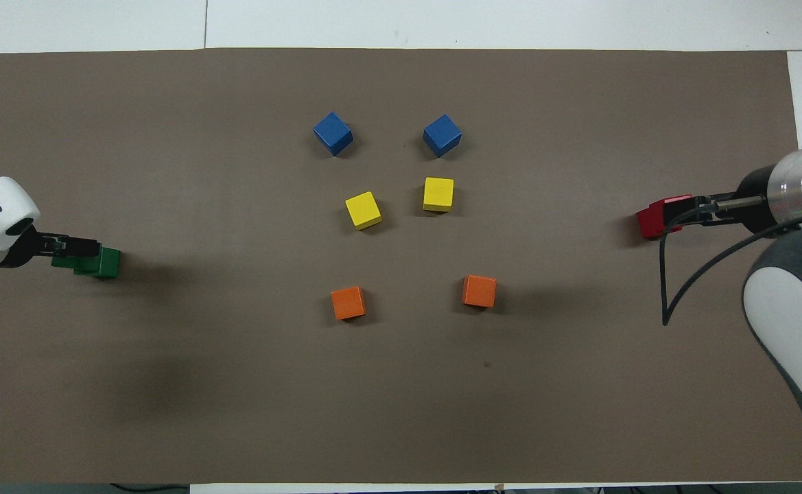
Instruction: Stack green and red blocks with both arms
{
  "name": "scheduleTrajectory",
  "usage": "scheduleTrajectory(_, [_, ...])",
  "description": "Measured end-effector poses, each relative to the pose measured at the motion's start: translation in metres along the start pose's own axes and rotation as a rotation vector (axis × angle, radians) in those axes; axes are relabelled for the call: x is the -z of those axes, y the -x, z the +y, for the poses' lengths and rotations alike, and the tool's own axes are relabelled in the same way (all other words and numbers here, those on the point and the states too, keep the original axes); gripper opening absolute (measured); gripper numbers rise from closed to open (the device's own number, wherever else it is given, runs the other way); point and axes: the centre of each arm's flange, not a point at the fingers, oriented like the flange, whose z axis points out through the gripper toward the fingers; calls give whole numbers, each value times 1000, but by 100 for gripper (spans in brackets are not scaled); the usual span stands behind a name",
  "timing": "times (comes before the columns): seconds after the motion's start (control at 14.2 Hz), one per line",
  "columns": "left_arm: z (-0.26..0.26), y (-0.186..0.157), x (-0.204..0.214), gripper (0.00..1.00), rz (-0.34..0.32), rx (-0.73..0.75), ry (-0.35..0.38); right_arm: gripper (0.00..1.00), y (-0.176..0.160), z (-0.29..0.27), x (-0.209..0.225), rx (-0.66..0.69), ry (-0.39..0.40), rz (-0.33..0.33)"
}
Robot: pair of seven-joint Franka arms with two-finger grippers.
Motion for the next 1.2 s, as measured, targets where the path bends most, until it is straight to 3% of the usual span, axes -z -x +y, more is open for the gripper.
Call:
scheduleTrajectory(0.28, [2,-23,90,100,29,40,-4,100,14,-1,64,-5,1,-26])
scheduleTrajectory(0.56, [34,-34,161,100,8,174,10,100,10,5,76,-16,-1,-43])
scheduleTrajectory(0.91, [64,-31,200,100,-67,246,23,100,7,6,73,-17,-2,-48])
scheduleTrajectory(1.2, [96,-25,216,100,-148,212,10,100,7,7,73,-18,-1,-48])
